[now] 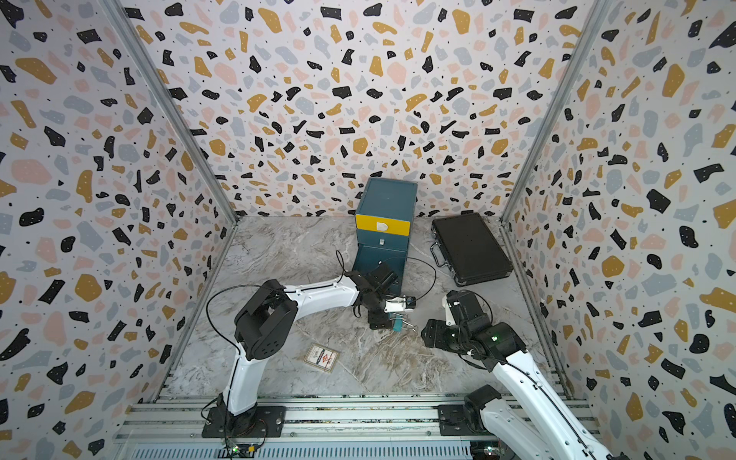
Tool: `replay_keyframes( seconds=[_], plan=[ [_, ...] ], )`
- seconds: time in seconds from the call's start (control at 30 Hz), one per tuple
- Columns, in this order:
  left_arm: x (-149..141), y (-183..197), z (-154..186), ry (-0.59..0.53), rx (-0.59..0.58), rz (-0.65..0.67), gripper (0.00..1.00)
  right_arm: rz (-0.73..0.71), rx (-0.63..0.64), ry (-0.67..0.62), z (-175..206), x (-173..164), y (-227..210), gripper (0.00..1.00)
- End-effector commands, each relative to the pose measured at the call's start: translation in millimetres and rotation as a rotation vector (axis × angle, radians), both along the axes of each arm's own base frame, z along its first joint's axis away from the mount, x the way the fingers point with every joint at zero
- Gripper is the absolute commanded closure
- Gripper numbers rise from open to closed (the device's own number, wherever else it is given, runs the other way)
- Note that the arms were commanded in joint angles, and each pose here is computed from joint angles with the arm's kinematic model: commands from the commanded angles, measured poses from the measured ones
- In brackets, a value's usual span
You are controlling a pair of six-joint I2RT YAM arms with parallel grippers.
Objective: Put the binder clips in the drawer according to color
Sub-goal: Pick up the binder clip at the center of the board.
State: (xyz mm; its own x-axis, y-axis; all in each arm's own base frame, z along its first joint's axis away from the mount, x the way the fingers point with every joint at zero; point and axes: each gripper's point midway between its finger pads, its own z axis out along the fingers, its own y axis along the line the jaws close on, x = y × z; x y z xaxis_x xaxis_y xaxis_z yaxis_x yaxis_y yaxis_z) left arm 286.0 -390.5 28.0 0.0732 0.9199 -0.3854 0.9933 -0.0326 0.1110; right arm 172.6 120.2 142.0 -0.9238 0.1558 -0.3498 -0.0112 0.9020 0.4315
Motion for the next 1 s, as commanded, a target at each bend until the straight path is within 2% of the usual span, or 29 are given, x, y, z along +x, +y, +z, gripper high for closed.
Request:
replay_keyframes(
  seconds=[0.0, 0.1, 0.37, 0.57, 0.67, 0.77, 0.97],
  plan=[
    [-6, -4, 0, 0.033, -0.004, -0.016, 0.29, 0.011, 0.002, 0.001, -2, -3, 1, 0.29],
    [-8, -4, -2, 0.048, -0.003, -0.009, 0.36, 0.008, 0.001, 0.006, -3, -4, 0, 0.29],
    [-10, -6, 10, 0.05, -0.047, 0.026, 0.66, 0.006, -0.004, 0.015, -8, -6, -1, 0.3],
    [-7, -2, 30, 0.023, -0.091, 0.106, 0.77, 0.024, 0.0, 0.013, -12, -2, 3, 0.32],
    [-2, 3, 52, 0.02, -0.145, 0.202, 0.83, 0.043, -0.008, 0.032, -19, 3, 7, 0.33],
    [11, 7, 82, 0.016, -0.227, 0.361, 0.86, 0.033, -0.008, 0.028, -20, 12, 10, 0.35],
    [67, 30, 140, 0.078, -0.412, 0.777, 0.88, 0.019, 0.001, 0.02, -15, 30, 18, 0.37]
  ],
)
